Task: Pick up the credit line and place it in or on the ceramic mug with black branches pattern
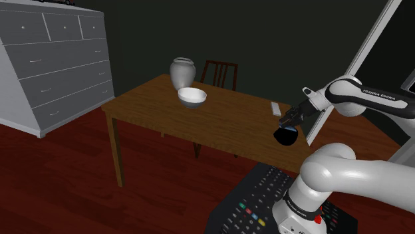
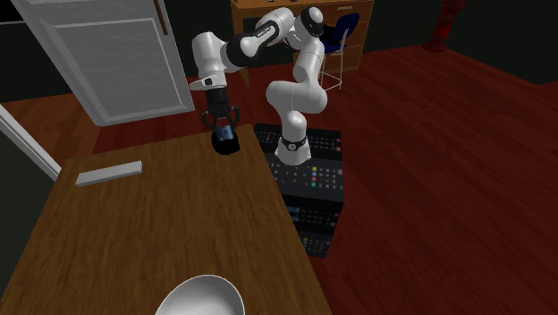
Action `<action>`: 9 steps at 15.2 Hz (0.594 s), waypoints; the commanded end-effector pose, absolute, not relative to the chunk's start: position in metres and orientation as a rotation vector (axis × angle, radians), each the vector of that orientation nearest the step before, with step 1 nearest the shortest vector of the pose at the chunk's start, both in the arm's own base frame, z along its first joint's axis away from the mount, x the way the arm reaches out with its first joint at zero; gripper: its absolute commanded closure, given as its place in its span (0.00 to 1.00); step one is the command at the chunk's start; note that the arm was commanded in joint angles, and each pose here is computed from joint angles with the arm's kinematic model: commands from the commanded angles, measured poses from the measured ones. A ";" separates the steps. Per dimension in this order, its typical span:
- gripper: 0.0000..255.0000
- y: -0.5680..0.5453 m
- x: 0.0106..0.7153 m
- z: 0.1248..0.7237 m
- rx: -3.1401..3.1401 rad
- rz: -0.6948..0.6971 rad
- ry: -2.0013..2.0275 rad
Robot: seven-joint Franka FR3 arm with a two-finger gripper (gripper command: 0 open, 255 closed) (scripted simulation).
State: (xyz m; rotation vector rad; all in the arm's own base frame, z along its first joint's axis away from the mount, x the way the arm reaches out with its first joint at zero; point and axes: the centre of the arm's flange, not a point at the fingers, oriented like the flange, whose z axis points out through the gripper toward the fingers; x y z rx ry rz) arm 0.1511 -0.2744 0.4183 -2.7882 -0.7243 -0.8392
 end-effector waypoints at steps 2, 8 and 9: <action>0.00 -0.274 0.151 0.418 -2.788 -0.839 -0.724; 0.00 -0.281 0.138 0.440 -2.788 -0.839 -0.724; 0.00 -0.285 0.132 0.451 -2.788 -0.839 -0.724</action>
